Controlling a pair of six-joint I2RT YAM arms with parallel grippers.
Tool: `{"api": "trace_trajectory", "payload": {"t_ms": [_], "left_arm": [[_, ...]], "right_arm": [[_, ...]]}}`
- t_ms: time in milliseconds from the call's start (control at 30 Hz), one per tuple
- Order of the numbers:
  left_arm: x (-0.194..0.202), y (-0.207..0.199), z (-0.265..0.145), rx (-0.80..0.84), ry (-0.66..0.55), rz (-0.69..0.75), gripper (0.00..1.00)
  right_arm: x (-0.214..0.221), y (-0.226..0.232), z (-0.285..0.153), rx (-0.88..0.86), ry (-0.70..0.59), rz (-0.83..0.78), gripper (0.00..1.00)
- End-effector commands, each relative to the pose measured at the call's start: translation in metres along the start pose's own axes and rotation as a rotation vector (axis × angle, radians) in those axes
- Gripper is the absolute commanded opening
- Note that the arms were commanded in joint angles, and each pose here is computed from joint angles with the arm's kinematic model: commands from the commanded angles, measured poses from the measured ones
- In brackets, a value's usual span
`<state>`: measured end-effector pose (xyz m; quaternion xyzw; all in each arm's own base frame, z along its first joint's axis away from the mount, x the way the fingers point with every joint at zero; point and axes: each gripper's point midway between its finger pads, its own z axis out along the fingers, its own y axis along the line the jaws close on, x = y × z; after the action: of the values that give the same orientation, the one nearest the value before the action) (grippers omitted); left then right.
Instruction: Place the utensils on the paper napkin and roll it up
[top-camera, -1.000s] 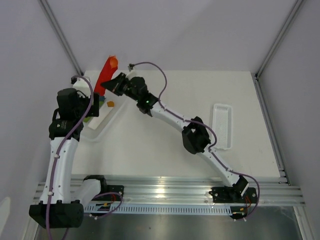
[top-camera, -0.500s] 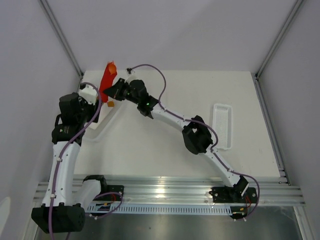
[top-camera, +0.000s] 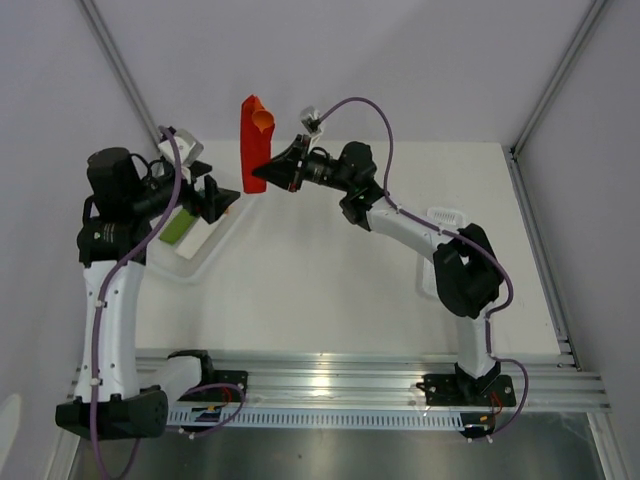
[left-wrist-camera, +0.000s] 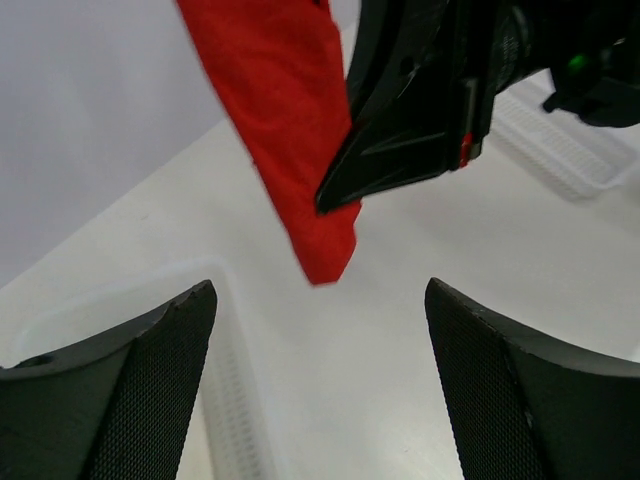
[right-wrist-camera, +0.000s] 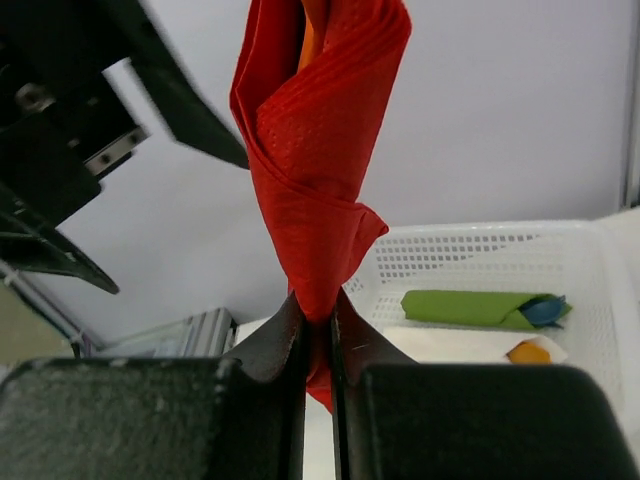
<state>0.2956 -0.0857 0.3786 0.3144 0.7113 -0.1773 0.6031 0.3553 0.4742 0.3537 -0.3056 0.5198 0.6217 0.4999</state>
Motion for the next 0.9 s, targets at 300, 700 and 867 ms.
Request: {"api": "trace_trajectory", "payload": {"t_ms": [300,700,867], "left_arm": [[-0.071,-0.05,0.018,0.412,-0.107,-0.172,0.87],[-0.073,-0.052,0.04,0.412,-0.076,-0.223,0.61],[-0.072,-0.044,0.045,0.375,-0.073,-0.219,0.62]], "right_arm": [[-0.042,0.08,-0.006,-0.273,-0.055,-0.281,0.0],[-0.051,0.082,-0.009,-0.311,-0.064,-0.288,0.0],[-0.058,0.084,-0.013,-0.324,-0.091,-0.284,0.0]]}}
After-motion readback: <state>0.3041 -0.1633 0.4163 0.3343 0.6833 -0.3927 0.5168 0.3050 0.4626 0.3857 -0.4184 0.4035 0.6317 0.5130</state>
